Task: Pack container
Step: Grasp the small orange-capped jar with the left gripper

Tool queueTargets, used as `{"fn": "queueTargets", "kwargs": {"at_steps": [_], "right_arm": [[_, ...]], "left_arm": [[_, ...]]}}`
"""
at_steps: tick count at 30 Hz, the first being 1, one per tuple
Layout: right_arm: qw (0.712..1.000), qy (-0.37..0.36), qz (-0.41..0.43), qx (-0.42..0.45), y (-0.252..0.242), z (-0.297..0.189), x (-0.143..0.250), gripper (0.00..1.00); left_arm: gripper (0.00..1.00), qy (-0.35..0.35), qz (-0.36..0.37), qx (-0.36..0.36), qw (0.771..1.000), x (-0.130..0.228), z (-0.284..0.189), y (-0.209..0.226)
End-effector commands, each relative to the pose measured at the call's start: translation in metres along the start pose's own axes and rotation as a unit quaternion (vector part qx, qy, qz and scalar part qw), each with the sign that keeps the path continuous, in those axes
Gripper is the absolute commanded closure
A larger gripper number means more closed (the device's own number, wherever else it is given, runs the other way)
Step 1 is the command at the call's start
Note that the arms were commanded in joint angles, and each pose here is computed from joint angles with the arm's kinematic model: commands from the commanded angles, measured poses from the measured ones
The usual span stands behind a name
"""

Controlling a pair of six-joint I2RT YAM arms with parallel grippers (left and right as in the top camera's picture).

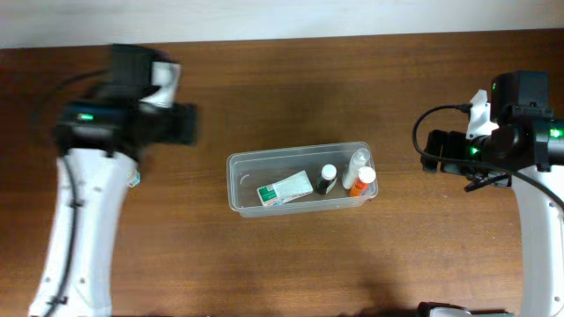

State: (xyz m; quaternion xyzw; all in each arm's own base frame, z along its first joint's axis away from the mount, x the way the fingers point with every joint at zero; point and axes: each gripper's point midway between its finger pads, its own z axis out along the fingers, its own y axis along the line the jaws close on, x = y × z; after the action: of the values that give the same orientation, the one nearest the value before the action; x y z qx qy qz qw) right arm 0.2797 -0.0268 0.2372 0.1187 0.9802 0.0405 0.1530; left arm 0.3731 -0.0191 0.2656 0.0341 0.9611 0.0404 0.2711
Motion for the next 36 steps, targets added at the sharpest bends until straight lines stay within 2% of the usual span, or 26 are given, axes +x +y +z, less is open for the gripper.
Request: {"fn": "queueTargets", "kwargs": {"at_steps": [1, 5, 8, 14, 22, 23, 25, 27, 29, 30, 33, 36], "right_arm": [[1.0, 0.001, 0.005, -0.002, -0.001, 0.0, -0.001, 0.02], [1.0, 0.001, 0.006, -0.002, -0.001, 0.0, -0.001, 0.02], [1.0, 0.001, 0.006, -0.003, 0.0, 0.0, -0.001, 0.02], [1.0, 0.001, 0.006, -0.003, 0.0, 0.0, 0.0, 0.02], [1.0, 0.001, 0.005, -0.003, -0.001, 0.0, 0.0, 0.02], [1.0, 0.001, 0.005, -0.003, -0.001, 0.0, 0.0, 0.02], [1.0, 0.001, 0.005, -0.003, -0.001, 0.0, 0.0, 0.02], [1.0, 0.001, 0.005, -0.003, -0.001, 0.0, 0.0, 0.02], [1.0, 0.001, 0.005, -0.003, -0.001, 0.0, 0.0, 0.02], [1.0, 0.001, 0.005, -0.003, -0.001, 0.0, 0.0, 0.01], [1.0, 0.001, 0.005, -0.003, -0.001, 0.0, -0.001, 0.02], [1.0, 0.001, 0.005, -0.003, -0.001, 0.0, -0.001, 0.02]], "left_arm": [[0.01, 0.057, -0.184, -0.06, 0.979, 0.032, 0.034, 0.077], [0.01, 0.128, -0.234, -0.086, 0.96, 0.071, 0.083, 0.118], [0.01, 0.18, -0.247, -0.09, 0.948, 0.095, 0.121, 0.129], [0.01, 0.257, -0.239, -0.081, 0.933, 0.127, 0.178, 0.123], [0.01, 0.291, -0.226, -0.074, 0.927, 0.146, 0.213, 0.12], [0.07, 0.292, -0.219, -0.069, 0.928, 0.147, 0.217, 0.119], [0.11, 0.294, -0.214, -0.055, 0.93, 0.147, 0.22, 0.115], [0.23, 0.296, -0.214, -0.053, 0.929, 0.148, 0.221, 0.114], [0.43, 0.296, -0.214, -0.052, 0.93, 0.148, 0.221, 0.114], [0.49, 0.296, -0.214, -0.052, 0.93, 0.148, 0.221, 0.114], [0.75, 0.297, -0.213, -0.052, 0.929, 0.149, 0.221, 0.113], [0.77, 0.301, -0.213, -0.052, 0.928, 0.15, 0.22, 0.113]]}}
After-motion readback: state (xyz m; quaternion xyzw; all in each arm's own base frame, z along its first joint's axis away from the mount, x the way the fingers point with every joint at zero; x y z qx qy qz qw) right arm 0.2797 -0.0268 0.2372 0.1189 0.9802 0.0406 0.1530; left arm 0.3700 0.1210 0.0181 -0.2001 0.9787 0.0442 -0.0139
